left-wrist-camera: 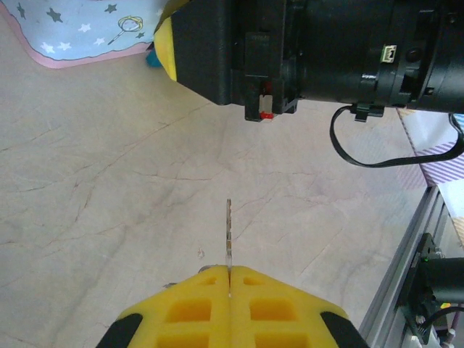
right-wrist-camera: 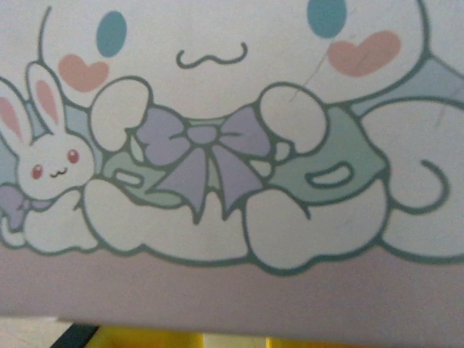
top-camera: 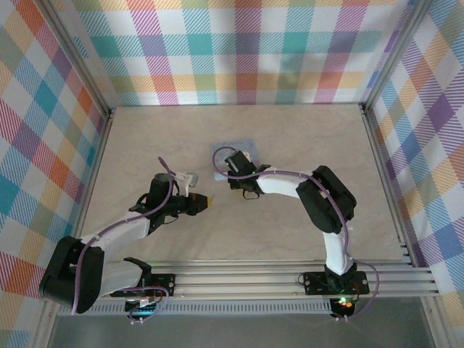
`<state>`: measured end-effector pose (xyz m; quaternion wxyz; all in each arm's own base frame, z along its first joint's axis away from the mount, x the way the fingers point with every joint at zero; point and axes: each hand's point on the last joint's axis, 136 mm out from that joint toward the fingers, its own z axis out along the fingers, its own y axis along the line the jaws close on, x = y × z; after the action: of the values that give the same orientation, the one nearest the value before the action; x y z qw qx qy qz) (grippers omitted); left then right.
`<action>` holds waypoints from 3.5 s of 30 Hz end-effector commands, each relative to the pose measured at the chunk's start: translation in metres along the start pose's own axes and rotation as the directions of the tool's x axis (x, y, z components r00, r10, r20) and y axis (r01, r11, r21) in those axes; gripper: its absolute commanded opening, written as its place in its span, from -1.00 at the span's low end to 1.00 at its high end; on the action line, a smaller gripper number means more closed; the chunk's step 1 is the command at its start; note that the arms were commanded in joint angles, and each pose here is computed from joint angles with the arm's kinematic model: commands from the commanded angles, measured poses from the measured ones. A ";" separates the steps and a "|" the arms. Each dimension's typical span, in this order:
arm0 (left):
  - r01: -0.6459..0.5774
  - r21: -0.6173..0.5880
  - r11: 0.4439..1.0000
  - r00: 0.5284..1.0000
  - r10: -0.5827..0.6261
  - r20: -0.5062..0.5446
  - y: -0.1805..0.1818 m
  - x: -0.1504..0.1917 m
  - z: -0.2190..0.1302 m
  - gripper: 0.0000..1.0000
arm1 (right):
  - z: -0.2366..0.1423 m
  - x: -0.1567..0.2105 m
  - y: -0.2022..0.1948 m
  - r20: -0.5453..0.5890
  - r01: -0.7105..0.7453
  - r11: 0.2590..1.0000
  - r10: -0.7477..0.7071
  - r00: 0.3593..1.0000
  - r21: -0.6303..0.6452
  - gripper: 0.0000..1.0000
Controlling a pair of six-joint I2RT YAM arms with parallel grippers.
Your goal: Unlock a padlock with a key
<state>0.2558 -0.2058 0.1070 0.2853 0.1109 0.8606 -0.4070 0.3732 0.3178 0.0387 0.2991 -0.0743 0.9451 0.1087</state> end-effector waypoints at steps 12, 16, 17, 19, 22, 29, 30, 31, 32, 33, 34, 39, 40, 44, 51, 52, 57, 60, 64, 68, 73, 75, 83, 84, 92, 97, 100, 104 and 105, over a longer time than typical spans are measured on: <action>-0.127 0.104 0.986 0.991 0.121 0.063 -0.021 -0.005 0.001 -1.00 | -0.048 0.008 0.031 -0.187 0.055 0.986 -0.084 0.979 -0.159 -1.00; -0.253 0.141 0.957 0.965 0.239 0.109 -0.037 -0.006 0.002 -1.00 | -0.056 0.007 0.037 -0.259 -0.006 0.978 -0.049 0.964 -0.209 -1.00; -0.285 0.143 0.948 0.956 0.271 0.113 -0.041 -0.005 0.003 -1.00 | -0.059 0.005 0.038 -0.272 -0.024 0.975 -0.038 0.961 -0.220 -1.00; -0.328 0.142 0.934 0.943 0.313 0.116 -0.045 -0.005 0.005 -1.00 | -0.064 0.001 0.039 -0.285 -0.050 0.967 -0.024 0.958 -0.250 -1.00; -0.361 0.126 0.924 0.930 0.347 0.118 -0.043 -0.005 0.010 -1.00 | -0.072 -0.004 0.042 -0.312 -0.097 0.942 -0.008 0.950 -0.320 -1.00; -0.308 0.065 0.949 0.949 0.301 0.091 -0.024 -0.009 0.026 -1.00 | -0.084 -0.005 0.038 -0.408 -0.224 0.895 0.052 0.911 -0.385 -1.00; -0.302 0.071 0.951 0.951 0.296 0.092 -0.024 -0.011 0.029 -1.00 | -0.086 -0.006 0.038 -0.416 -0.238 0.888 0.059 0.908 -0.394 -1.00; -0.299 0.080 0.951 0.952 0.291 0.097 -0.024 -0.011 0.031 -1.00 | -0.088 -0.007 0.037 -0.423 -0.249 0.883 0.065 0.904 -0.397 -1.00; -0.292 0.089 0.952 0.953 0.282 0.109 -0.024 -0.013 0.033 -1.00 | -0.089 -0.008 0.037 -0.427 -0.258 0.879 0.069 0.901 -0.402 -1.00; -0.287 0.094 0.953 0.953 0.274 0.125 -0.024 -0.015 0.035 -1.00 | -0.091 -0.009 0.036 -0.434 -0.268 0.874 0.075 0.898 -0.405 -1.00; -0.285 0.102 0.953 0.953 0.271 0.137 -0.025 -0.016 0.036 -1.00 | -0.093 -0.010 0.036 -0.438 -0.277 0.869 0.079 0.896 -0.411 -1.00; -0.276 0.129 0.953 0.954 0.255 0.159 -0.027 -0.022 0.043 -1.00 | -0.102 -0.016 0.035 -0.463 -0.323 0.835 0.094 0.881 -0.446 -1.00; -0.280 0.128 0.951 0.952 0.258 0.165 -0.027 -0.023 0.043 -1.00 | -0.103 -0.016 0.034 -0.469 -0.330 0.831 0.096 0.878 -0.448 -1.00; -0.290 0.111 0.951 0.945 0.266 0.191 -0.025 -0.026 0.042 -1.00 | -0.107 -0.014 0.031 -0.505 -0.362 0.817 0.102 0.857 -0.449 -1.00; -0.268 0.109 0.957 0.945 0.239 0.224 -0.020 -0.028 0.046 -1.00 | -0.112 -0.015 0.030 -0.522 -0.388 0.800 0.111 0.846 -0.458 -1.00; -0.262 0.112 0.959 0.945 0.231 0.232 -0.019 -0.029 0.047 -1.00 | -0.114 -0.015 0.030 -0.523 -0.392 0.797 0.114 0.845 -0.460 -1.00; -0.253 0.114 0.961 0.943 0.218 0.250 -0.018 -0.031 0.048 -1.00 | -0.115 -0.015 0.030 -0.535 -0.412 0.791 0.130 0.835 -0.452 -1.00; -0.254 0.125 0.959 0.944 0.217 0.250 -0.019 -0.030 0.049 -1.00 | -0.115 -0.015 0.031 -0.542 -0.423 0.789 0.138 0.829 -0.445 -1.00; -0.253 0.138 0.958 0.946 0.216 0.241 -0.020 -0.030 0.051 -1.00 | -0.116 -0.016 0.031 -0.541 -0.432 0.785 0.150 0.827 -0.444 -1.00; -0.244 0.154 0.958 0.951 0.205 0.232 -0.020 -0.028 0.055 -1.00 | -0.118 -0.019 0.032 -0.537 -0.439 0.777 0.157 0.829 -0.451 -1.00; -0.235 0.169 0.957 0.953 0.193 0.233 -0.021 -0.028 0.058 -1.00 | -0.119 -0.021 0.032 -0.534 -0.441 0.777 0.162 0.830 -0.450 -1.00; -0.237 0.176 0.955 0.953 0.193 0.233 -0.023 -0.029 0.059 -1.00 | -0.118 -0.021 0.032 -0.533 -0.440 0.777 0.162 0.831 -0.450 -1.00; -0.248 0.198 0.948 0.952 0.201 0.230 -0.031 -0.030 0.061 -1.00 | -0.116 -0.019 0.031 -0.531 -0.439 0.780 0.164 0.831 -0.447 -1.00; -0.248 0.200 0.948 0.952 0.201 0.231 -0.032 -0.030 0.061 -1.00 | -0.116 -0.019 0.031 -0.531 -0.439 0.780 0.165 0.831 -0.446 -1.00; -0.248 0.202 0.947 0.953 0.201 0.226 -0.034 -0.029 0.065 -1.00 | -0.115 -0.020 0.032 -0.531 -0.441 0.777 0.165 0.831 -0.449 -1.00; -0.244 0.184 0.952 0.952 0.200 0.230 -0.032 -0.031 0.065 -1.00 | -0.114 -0.017 0.030 -0.535 -0.441 0.781 0.164 0.829 -0.443 -1.00; -0.243 0.181 0.953 0.952 0.199 0.231 -0.031 -0.032 0.065 -1.00 | -0.114 -0.017 0.030 -0.535 -0.441 0.779 0.163 0.829 -0.445 -1.00; -0.240 0.177 0.955 0.952 0.196 0.233 -0.030 -0.033 0.065 -1.00 | -0.114 -0.017 0.030 -0.534 -0.441 0.779 0.164 0.830 -0.446 -1.00; -0.241 0.177 0.954 0.952 0.197 0.235 -0.031 -0.033 0.065 -1.00 | -0.114 -0.017 0.030 -0.534 -0.440 0.779 0.163 0.830 -0.446 -1.00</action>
<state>0.2903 -0.2665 0.1021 0.3941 0.1855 0.7723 -0.4625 0.3168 0.3159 0.1217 -0.0117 -0.0090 0.9273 0.3741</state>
